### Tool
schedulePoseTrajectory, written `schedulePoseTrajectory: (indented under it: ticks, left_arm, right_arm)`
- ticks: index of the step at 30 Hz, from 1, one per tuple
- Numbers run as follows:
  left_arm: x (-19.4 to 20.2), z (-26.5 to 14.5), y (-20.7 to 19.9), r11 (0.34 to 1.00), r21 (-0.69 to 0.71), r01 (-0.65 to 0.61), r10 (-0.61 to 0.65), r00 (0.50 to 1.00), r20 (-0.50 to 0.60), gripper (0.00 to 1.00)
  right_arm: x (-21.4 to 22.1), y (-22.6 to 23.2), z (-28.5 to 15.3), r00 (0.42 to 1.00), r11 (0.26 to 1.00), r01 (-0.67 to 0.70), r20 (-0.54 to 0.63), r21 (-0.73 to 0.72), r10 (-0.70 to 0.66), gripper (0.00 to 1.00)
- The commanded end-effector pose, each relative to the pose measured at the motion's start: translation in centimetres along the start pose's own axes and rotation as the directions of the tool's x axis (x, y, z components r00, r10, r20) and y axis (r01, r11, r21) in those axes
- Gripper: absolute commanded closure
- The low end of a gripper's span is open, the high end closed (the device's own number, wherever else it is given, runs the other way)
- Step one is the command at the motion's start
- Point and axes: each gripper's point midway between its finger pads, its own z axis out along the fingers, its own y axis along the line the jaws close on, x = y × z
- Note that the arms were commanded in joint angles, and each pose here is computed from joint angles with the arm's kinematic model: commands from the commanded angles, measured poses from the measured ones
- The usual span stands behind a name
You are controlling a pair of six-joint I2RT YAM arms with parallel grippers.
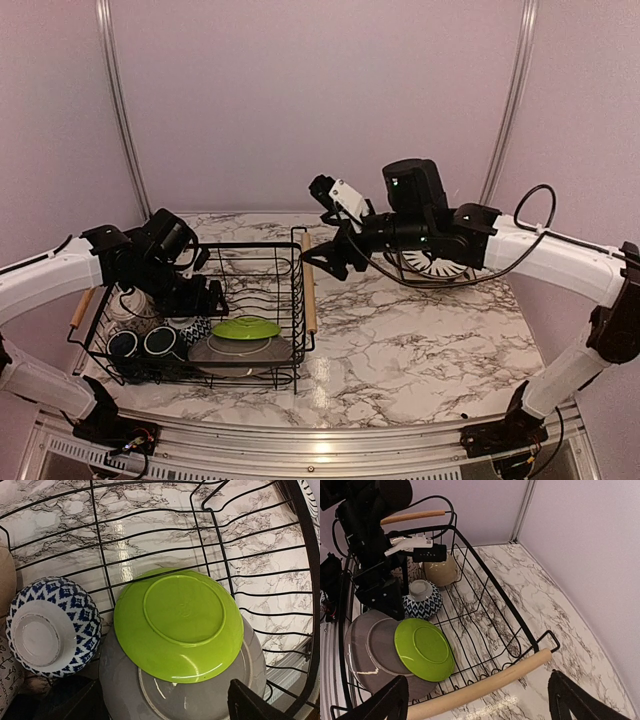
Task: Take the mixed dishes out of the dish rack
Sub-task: Grab the plate from the dish rack.
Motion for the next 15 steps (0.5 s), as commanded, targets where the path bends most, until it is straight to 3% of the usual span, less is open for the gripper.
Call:
schedulePoseTrajectory:
  ticks: [1,5,15]
  left_arm:
    - [1.3,1.1,0.5,0.999,-0.036,-0.033,0.030,0.997,-0.076,0.11]
    - [0.9,1.8,0.1,0.999,-0.022,-0.043,0.042,0.997,-0.064,0.10]
    - [2.1,3.0,0.2,0.999,-0.004,-0.038,0.037,0.993,-0.114,0.02]
  right_arm:
    - [2.0,5.0,3.9,0.954,0.960,0.240,-0.150,-0.145,-0.261,0.08]
    - [3.7,8.6,7.4,0.886,0.908,0.351,-0.233,-0.231,-0.402,0.13]
    - [3.6,15.3,10.7,0.841,0.819,0.374,-0.214,-0.435,-0.497,0.15]
